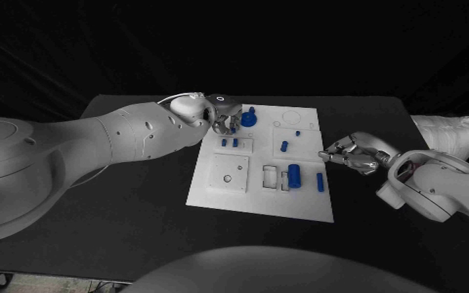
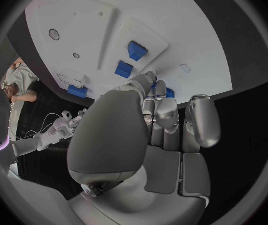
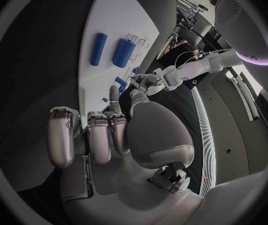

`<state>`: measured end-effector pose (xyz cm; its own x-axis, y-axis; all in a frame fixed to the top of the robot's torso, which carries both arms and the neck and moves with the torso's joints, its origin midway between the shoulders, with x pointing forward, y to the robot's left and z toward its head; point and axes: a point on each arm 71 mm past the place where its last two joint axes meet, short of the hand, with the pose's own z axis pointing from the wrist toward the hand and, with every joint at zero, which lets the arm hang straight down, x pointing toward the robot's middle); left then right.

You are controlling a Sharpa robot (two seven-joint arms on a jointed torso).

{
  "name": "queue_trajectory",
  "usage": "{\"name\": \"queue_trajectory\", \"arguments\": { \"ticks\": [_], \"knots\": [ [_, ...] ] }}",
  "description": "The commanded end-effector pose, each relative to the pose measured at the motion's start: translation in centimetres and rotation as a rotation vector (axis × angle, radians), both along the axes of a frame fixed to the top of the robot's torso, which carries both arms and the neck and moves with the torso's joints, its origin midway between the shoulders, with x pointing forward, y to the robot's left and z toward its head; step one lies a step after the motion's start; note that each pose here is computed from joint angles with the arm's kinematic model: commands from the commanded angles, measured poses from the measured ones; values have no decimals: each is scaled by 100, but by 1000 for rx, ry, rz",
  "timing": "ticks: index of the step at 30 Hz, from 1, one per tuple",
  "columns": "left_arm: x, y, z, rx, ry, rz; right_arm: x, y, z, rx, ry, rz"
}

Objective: Assemble the parts on the task board

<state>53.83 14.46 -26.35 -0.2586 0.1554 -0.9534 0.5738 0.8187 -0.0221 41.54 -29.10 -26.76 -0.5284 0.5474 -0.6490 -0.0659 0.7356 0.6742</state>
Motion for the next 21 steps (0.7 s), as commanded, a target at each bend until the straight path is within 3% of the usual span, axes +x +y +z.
{"name": "queue_trajectory", "arguments": {
  "ticks": [1,12,21],
  "knots": [
    [-16,-13,-47,33,13,-12,-13,9,-5,-1,4,14],
    [-33,-2,-128,76,30,-8,-18,5,-4,-1,5,14],
    [-40,3,-142,89,24,-11,-18,4,-6,-1,5,14]
  ]
}}
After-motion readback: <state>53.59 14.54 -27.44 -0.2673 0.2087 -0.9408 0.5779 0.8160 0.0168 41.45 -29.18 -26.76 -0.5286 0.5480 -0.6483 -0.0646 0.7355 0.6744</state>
